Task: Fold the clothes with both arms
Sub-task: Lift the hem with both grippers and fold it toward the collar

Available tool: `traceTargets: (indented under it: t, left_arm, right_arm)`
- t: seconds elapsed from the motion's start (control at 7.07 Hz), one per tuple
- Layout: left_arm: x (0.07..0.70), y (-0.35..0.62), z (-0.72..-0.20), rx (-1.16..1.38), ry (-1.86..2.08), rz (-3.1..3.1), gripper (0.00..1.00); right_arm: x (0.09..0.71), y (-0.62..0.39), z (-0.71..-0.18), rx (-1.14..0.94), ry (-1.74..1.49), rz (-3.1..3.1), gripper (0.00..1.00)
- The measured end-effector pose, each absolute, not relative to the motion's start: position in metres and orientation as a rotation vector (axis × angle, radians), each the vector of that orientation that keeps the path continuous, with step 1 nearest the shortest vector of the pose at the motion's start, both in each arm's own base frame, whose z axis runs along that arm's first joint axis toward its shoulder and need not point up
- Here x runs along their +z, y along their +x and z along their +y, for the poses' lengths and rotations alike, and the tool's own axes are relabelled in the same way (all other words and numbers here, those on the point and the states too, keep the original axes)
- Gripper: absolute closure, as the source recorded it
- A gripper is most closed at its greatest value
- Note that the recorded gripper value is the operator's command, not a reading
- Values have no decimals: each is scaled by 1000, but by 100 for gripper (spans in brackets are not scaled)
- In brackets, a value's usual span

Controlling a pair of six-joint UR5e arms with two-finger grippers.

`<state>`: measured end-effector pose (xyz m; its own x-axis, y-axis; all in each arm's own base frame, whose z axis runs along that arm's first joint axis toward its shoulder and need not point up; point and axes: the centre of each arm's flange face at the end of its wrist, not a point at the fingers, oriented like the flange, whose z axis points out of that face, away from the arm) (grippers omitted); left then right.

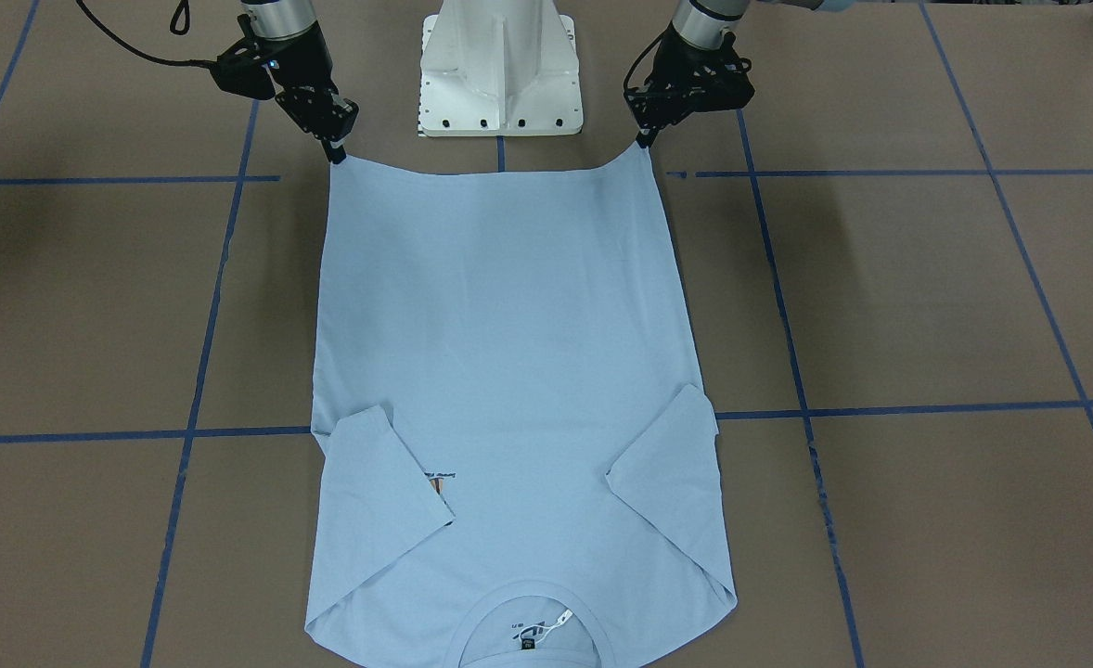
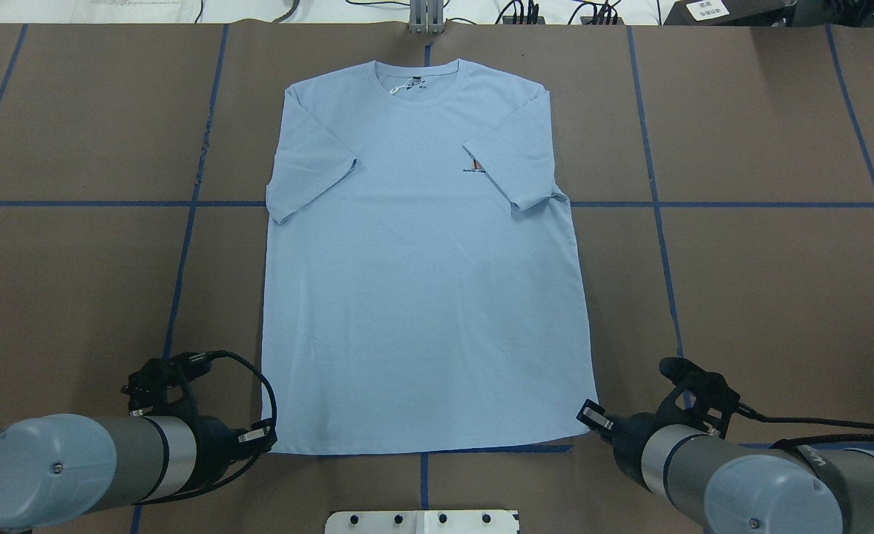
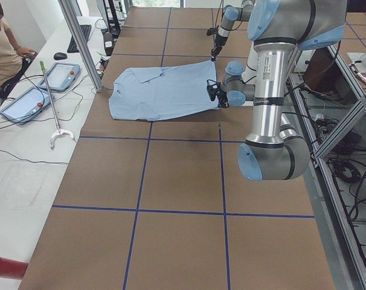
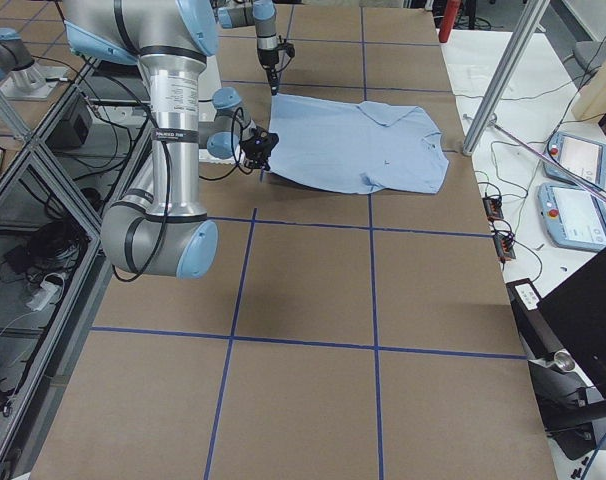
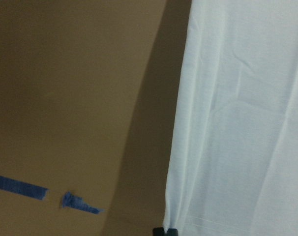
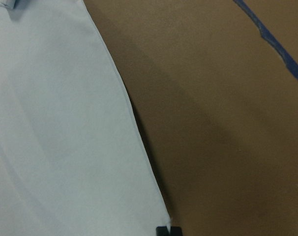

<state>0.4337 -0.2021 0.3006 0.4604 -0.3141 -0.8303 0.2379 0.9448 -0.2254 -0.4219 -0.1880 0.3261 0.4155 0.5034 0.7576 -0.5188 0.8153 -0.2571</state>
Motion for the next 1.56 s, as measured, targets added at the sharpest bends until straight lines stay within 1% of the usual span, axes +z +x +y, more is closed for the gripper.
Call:
traceTargets:
  t: [0.42, 0.57, 0.71, 0.85, 1.27, 1.56]
  left_arm:
    - [259, 388, -197, -326, -107, 1102, 100]
    - [257, 384, -207, -344, -90, 1104, 100]
    - [259, 384, -228, -369, -51, 1099, 100]
    - [259, 387, -259, -384, 14, 1093, 100]
    - [262, 394, -378, -448, 204, 1033, 100]
    - [269, 396, -460, -474, 299, 966, 100]
  right_arm:
    - [304, -392, -194, 658, 22, -992, 100]
    - [299, -388, -207, 658, 49, -1003, 100]
    - [295, -392, -228, 635, 106, -1007, 100]
    - [293, -405, -264, 612, 170, -995, 100]
    - [298, -416, -419, 619, 252, -907, 100]
    - [299, -419, -508, 652, 290, -840, 100]
